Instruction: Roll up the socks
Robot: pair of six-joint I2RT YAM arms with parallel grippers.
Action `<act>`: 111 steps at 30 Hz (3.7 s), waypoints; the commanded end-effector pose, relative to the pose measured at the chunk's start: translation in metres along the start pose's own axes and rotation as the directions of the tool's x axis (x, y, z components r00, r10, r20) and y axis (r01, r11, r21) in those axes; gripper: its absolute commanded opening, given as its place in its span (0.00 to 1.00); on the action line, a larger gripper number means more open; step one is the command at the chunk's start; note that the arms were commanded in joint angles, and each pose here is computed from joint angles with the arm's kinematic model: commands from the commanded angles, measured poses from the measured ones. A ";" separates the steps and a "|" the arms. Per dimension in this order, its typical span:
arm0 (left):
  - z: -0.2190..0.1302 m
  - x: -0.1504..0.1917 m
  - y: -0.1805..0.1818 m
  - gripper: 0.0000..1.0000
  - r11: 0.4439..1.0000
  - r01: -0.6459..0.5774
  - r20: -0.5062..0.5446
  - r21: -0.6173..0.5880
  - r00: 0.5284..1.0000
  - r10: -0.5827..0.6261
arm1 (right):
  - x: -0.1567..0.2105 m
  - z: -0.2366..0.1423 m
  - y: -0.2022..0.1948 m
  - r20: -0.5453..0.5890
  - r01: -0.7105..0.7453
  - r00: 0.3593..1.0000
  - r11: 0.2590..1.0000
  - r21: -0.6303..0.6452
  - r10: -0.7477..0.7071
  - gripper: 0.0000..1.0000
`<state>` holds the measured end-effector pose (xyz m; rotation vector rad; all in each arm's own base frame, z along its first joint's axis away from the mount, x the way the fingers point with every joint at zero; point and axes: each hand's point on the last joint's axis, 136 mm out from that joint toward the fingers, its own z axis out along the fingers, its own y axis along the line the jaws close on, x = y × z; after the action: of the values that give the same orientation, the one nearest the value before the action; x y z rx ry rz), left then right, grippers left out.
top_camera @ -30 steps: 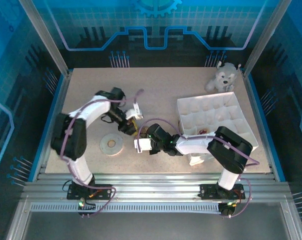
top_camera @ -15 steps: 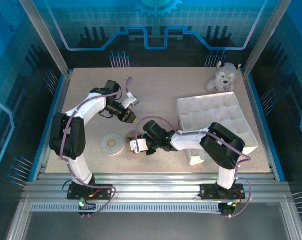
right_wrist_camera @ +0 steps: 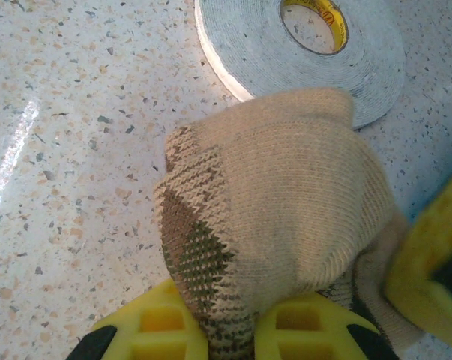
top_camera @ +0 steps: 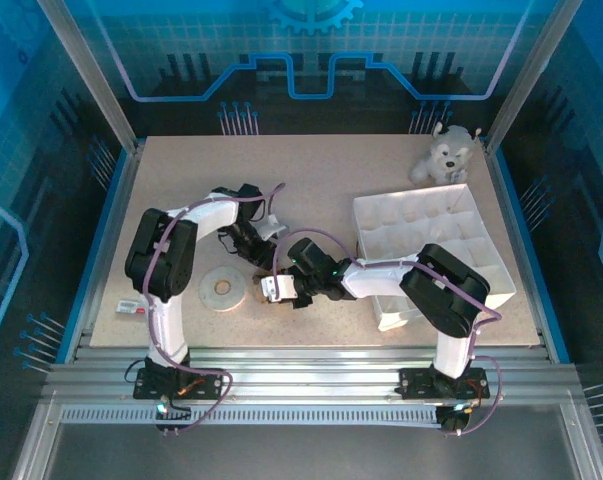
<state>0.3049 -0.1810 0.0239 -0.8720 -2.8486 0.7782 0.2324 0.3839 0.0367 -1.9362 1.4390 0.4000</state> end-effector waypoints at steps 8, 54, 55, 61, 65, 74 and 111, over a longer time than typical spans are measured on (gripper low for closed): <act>0.016 0.013 0.025 0.08 0.982 0.161 -0.068 -0.096 0.983 -0.168 | 0.022 -0.003 0.006 -0.100 -0.092 0.991 0.994 -0.053 0.086 0.00; -0.059 0.072 -0.094 0.33 0.218 -0.693 0.123 -0.687 0.184 0.975 | 0.046 -0.003 0.012 -0.437 -0.703 0.707 0.619 -0.351 0.556 0.00; -0.054 0.073 -0.095 0.34 0.202 -0.712 0.103 -0.672 0.180 0.978 | 0.046 -0.002 0.012 -0.438 -0.705 0.705 0.616 -0.351 0.557 0.00; -0.041 0.060 -0.091 0.40 0.256 -0.732 0.086 -0.631 0.262 0.961 | 0.046 -0.004 0.012 -0.443 -0.711 0.700 0.609 -0.352 0.561 0.00; -0.044 0.040 -0.080 0.41 0.338 -0.674 0.103 -0.656 0.363 0.926 | 0.046 -0.005 0.012 -0.445 -0.712 0.698 0.608 -0.352 0.561 0.00; -0.035 0.028 -0.067 0.52 0.363 -0.631 0.115 -0.686 0.398 0.910 | 0.047 -0.006 0.006 -0.431 -0.732 0.679 0.596 -0.330 0.595 0.00; 0.004 0.055 -0.041 0.00 0.751 -0.640 0.103 -0.165 0.746 0.658 | 0.041 -0.077 -0.044 0.001 -0.585 0.811 0.810 0.047 0.585 0.53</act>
<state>0.2682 -0.1885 0.0473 -2.1433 -2.8186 0.6102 0.2724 0.3029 0.0766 -1.3900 2.1219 0.7393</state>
